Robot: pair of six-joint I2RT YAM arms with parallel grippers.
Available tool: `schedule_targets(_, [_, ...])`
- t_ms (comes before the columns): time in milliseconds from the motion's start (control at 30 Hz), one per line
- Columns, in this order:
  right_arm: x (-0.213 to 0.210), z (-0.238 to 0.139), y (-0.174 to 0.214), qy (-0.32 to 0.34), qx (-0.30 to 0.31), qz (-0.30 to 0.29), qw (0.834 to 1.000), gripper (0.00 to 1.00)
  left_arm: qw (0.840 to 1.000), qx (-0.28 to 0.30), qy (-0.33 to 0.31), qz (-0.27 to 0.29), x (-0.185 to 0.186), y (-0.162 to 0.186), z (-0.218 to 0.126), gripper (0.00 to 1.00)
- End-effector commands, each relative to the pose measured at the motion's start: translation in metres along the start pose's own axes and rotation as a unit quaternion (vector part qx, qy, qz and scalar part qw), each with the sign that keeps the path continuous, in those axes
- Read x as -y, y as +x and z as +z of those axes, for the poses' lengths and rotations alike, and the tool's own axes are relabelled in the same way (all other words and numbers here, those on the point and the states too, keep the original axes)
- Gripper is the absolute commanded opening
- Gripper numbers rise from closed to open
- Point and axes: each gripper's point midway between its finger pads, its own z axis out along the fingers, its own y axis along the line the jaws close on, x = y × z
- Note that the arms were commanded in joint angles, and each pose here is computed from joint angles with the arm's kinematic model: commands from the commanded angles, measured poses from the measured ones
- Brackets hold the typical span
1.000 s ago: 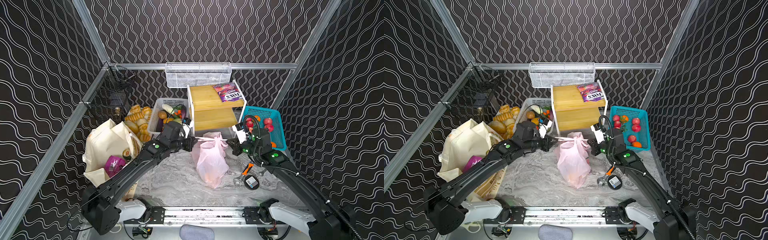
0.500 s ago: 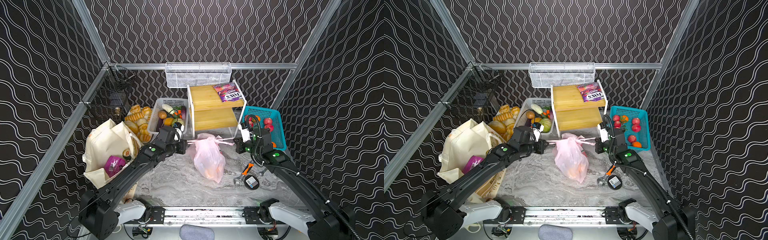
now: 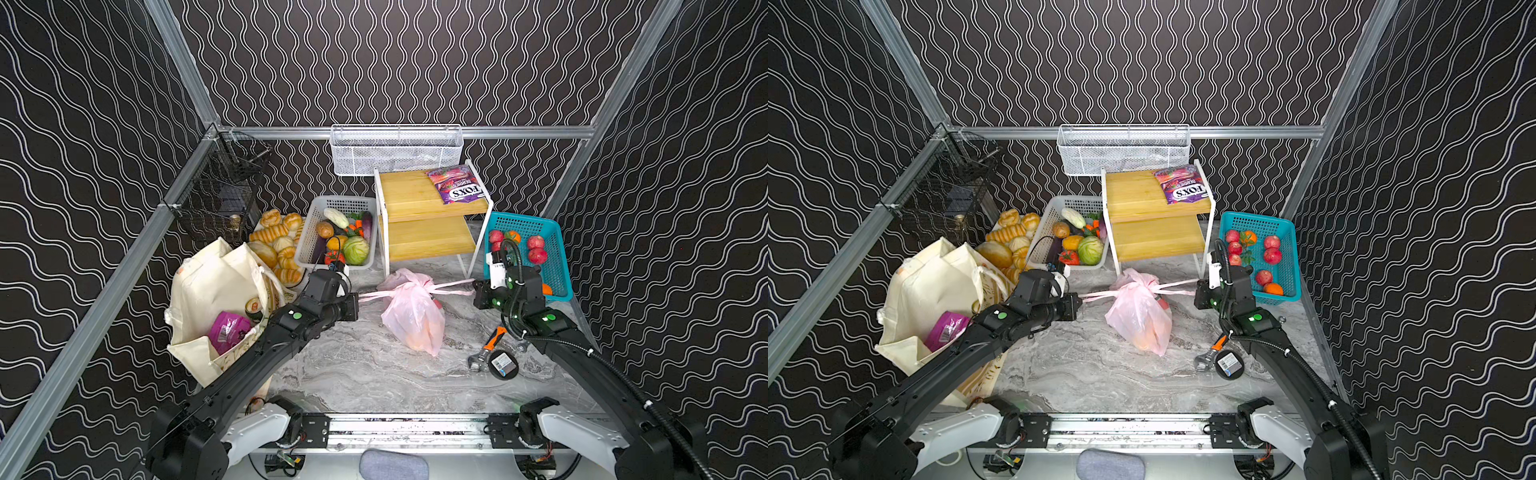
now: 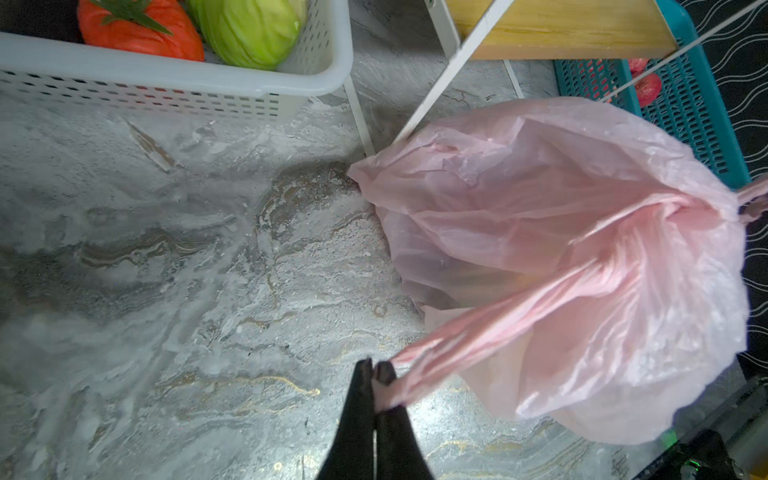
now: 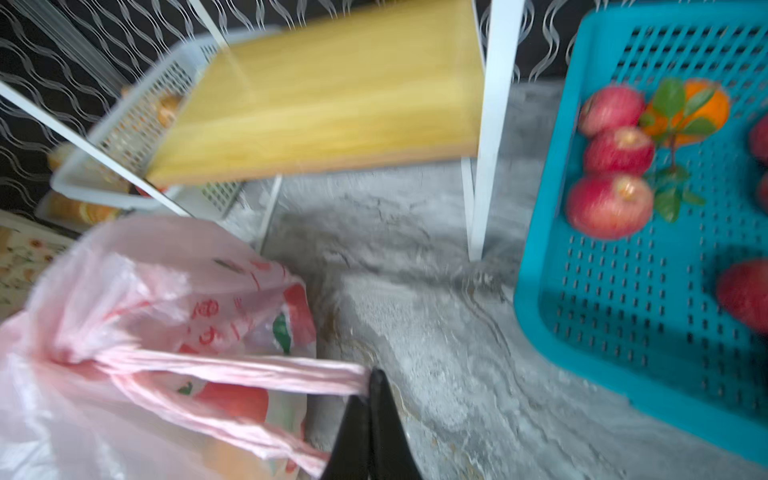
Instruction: Place the mixed food into the grocery bags and tie them
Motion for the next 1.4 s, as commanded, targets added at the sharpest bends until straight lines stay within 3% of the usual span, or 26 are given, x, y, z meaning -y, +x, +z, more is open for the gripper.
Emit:
schedule_targets(0, [0.033,-0.004,-0.012,0.086,0.051,0.010,0.995,0.00,0.995,0.003,-0.102,-0.021,-0.042,0.009,-0.004,0.00])
schedule_targets(167, [0.048,0.018,0.057,0.097,-0.016,0.074,0.992,0.00,0.989,-0.028,-0.140,-0.032,-0.062,0.036,0.006,0.00])
schedule_targets(233, [0.050,0.020,0.067,0.099,-0.018,0.098,0.990,0.00,0.988,-0.037,-0.144,-0.033,-0.064,0.041,0.008,0.00])
schedule_targets(533, [0.053,-0.003,-0.004,0.132,0.067,0.048,0.988,0.00,0.987,-0.029,-0.159,-0.017,-0.065,0.027,0.006,0.00])
schedule_targets(633, [0.064,0.003,0.020,0.148,0.052,0.060,0.986,0.00,0.983,-0.041,-0.180,-0.020,-0.074,0.036,0.008,0.00])
schedule_targets(767, [0.069,0.018,0.078,0.142,-0.020,0.118,0.983,0.00,0.974,-0.066,-0.215,-0.023,-0.089,0.053,0.010,0.00])
schedule_targets(833, [0.068,0.020,0.091,0.135,-0.027,0.140,0.980,0.00,0.973,-0.073,-0.219,-0.021,-0.091,0.058,0.012,0.00])
schedule_targets(900, [0.067,0.020,0.090,0.134,-0.025,0.148,0.980,0.00,0.973,-0.076,-0.217,-0.017,-0.091,0.058,0.013,0.00])
schedule_targets(1067, [0.058,0.013,0.048,0.115,0.022,0.115,0.986,0.00,0.975,-0.061,-0.212,-0.008,-0.086,0.044,0.010,0.00])
schedule_targets(1133, [0.045,0.010,0.035,0.082,0.040,0.104,0.990,0.00,0.983,-0.054,-0.175,0.001,-0.071,0.037,0.011,0.00])
schedule_targets(1167, [0.036,0.009,0.031,0.056,0.045,0.101,0.992,0.09,0.989,-0.053,-0.141,0.012,-0.059,0.033,0.013,0.00])
schedule_targets(1233, [0.023,0.007,0.028,0.018,0.047,0.102,0.994,0.35,0.993,-0.049,-0.102,0.020,-0.043,0.026,0.013,0.17])
schedule_targets(1367, [0.013,-0.004,0.016,-0.011,0.068,0.125,0.990,0.50,0.997,-0.035,-0.063,0.019,-0.024,0.009,0.004,0.48])
